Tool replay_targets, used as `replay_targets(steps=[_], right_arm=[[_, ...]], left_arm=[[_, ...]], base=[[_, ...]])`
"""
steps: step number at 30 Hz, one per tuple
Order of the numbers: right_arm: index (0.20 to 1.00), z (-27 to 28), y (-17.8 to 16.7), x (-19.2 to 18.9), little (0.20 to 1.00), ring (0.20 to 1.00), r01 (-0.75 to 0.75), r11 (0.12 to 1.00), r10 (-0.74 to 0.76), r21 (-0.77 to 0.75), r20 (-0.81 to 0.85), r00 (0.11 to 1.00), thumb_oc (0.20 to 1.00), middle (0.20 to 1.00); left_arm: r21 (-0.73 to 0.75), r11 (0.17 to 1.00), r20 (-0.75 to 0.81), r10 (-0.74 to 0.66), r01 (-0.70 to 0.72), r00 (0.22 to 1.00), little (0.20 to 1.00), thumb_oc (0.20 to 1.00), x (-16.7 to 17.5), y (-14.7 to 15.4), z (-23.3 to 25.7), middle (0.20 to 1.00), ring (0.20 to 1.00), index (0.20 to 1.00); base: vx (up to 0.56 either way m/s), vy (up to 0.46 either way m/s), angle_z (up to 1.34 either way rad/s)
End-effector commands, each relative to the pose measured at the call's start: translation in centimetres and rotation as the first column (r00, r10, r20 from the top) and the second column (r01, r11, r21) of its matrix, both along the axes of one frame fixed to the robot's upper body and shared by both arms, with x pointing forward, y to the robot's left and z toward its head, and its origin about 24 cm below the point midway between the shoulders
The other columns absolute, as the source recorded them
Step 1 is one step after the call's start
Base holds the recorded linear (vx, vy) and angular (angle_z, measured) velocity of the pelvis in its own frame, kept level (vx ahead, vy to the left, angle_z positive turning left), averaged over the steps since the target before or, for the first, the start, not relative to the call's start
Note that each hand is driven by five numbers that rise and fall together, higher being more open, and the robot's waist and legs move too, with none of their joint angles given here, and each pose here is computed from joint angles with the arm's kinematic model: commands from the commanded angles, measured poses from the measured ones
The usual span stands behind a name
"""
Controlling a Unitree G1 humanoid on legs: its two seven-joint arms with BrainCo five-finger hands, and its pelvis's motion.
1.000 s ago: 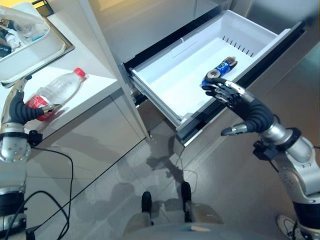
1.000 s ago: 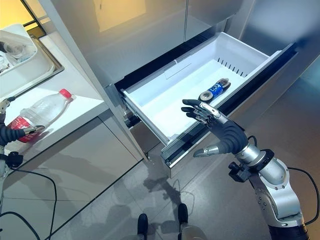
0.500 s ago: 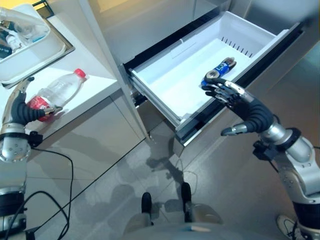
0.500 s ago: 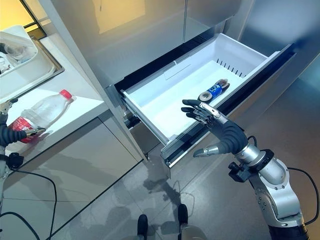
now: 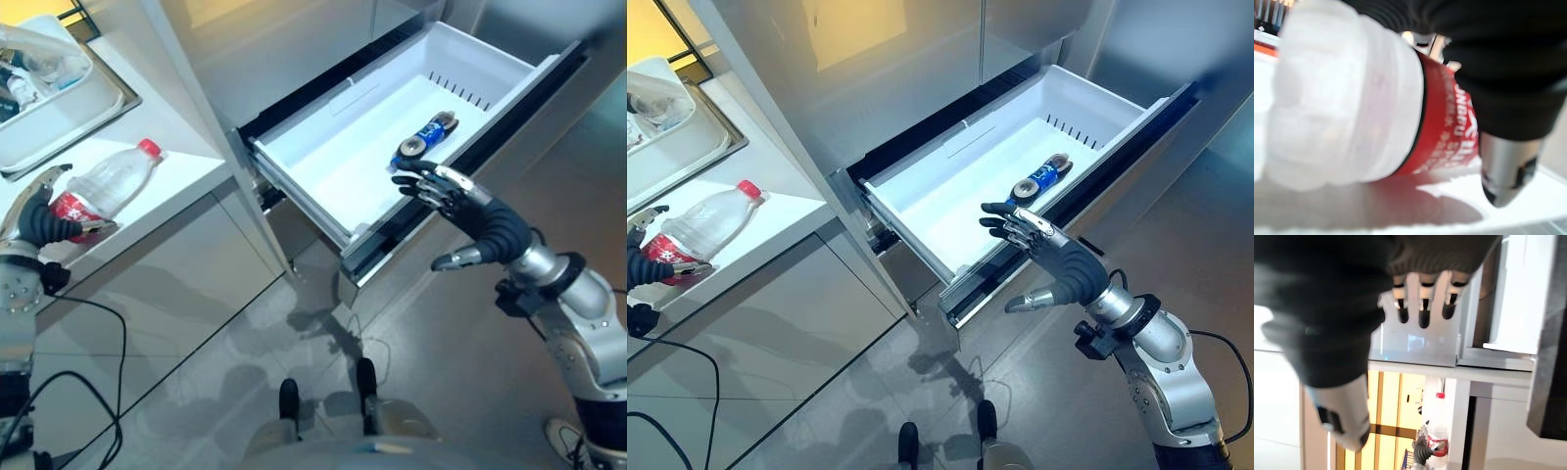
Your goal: Take the drinks into the refrigerator
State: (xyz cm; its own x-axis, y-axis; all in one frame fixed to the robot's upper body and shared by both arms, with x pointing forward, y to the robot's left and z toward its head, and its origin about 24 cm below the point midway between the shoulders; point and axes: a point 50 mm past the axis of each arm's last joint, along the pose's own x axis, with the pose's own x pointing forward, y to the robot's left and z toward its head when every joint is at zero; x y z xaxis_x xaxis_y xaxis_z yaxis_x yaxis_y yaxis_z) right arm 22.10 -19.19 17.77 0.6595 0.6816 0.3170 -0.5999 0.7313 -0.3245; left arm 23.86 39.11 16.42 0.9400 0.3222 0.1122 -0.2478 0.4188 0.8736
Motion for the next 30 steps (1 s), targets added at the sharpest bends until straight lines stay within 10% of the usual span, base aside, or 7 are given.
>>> replay_targets(steps=[1,30], right_arm=[[1.000,1.9,0.1,-0.9,1.000,1.000,-0.022,0.999,0.017,0.041,0.116,0.993,1.000,1.000],[1.000,2.0,0.1,-1.4,1.000,1.000,-0.073,0.997,0.074,-0.008,0.093,0.993,1.000,1.000]], left_arm=[[0.015,0.999,-0.065,0.040,-0.039,0.997,1.000,1.000,0.1,1.2,-0.1,1.000,1.000,1.000],[0.202,0.978,-0.417,0.028,0.062,0.909,1.000,1.000,-1.0,1.9,0.0,1.000,1.000,1.000]], base=[[0.00,0.000,0.00],[-0.01,-0.001,-0.02]])
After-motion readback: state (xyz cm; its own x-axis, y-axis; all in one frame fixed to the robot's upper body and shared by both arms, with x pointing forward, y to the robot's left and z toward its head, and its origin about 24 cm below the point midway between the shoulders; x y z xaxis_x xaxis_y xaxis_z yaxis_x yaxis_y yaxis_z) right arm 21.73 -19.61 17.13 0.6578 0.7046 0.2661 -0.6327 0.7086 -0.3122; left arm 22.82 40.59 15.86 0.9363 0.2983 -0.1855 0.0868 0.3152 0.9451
